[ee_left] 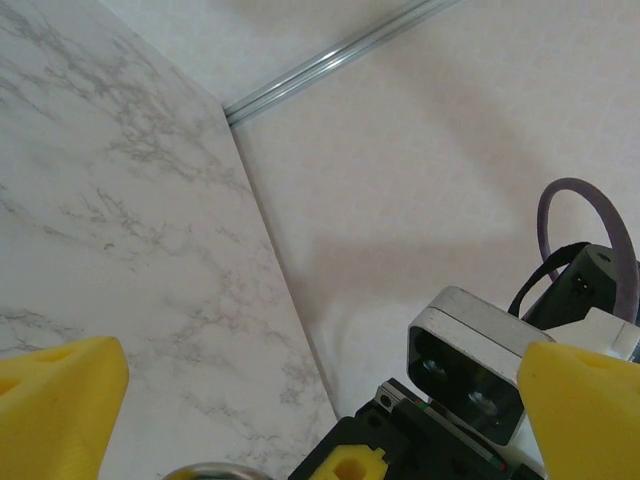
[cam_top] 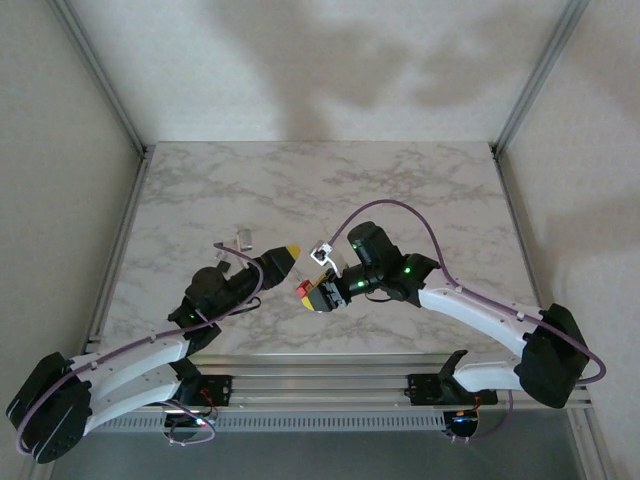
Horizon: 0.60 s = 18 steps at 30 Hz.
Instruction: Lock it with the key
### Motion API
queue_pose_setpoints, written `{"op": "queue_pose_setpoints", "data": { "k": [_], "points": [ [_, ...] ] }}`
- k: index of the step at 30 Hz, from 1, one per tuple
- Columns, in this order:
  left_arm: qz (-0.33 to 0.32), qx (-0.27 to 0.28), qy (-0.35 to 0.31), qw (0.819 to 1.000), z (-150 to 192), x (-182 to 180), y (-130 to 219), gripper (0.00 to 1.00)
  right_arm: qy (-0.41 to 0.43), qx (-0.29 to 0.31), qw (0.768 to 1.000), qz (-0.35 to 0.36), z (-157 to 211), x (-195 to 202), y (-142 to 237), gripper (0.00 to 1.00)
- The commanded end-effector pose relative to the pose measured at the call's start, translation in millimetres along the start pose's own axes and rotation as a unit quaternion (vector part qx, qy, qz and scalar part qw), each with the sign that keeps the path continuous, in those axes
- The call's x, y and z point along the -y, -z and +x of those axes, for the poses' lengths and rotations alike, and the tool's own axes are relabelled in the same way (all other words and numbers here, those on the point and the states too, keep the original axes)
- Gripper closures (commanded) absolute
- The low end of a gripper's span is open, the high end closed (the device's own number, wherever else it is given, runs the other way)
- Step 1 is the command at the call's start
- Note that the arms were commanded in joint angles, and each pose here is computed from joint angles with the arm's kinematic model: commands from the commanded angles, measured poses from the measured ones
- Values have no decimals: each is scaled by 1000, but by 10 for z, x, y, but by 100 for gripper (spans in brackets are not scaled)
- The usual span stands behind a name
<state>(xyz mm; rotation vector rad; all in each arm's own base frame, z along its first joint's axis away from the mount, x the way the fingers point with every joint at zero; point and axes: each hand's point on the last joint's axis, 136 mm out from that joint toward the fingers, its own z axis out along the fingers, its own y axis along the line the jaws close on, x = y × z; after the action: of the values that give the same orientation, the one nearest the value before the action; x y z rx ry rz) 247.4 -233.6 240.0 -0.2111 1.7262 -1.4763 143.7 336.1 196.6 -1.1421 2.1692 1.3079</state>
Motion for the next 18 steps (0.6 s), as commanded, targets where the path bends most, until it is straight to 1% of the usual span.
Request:
{"op": "queue_pose_setpoints", "data": {
  "k": [1,5,10,15,18],
  "points": [
    [1,-5,8,1000,30,-9,-22,0,11,19,1000,-18,-87,-80,39,100],
    [13,-20,13,1000,95,-1,-38,1,13,21,999,-30,-96,-113,33,100],
    [33,-22,18,999,106,75,-14,2,8,17,999,-35,-84,-88,-24,100],
    [53,-15,20,998,75,171,55,7,6,17,999,-36,-82,-66,-46,100],
    [65,-22,27,997,107,194,67,10,6,19,999,-36,-96,-56,-54,100]
  ]
}}
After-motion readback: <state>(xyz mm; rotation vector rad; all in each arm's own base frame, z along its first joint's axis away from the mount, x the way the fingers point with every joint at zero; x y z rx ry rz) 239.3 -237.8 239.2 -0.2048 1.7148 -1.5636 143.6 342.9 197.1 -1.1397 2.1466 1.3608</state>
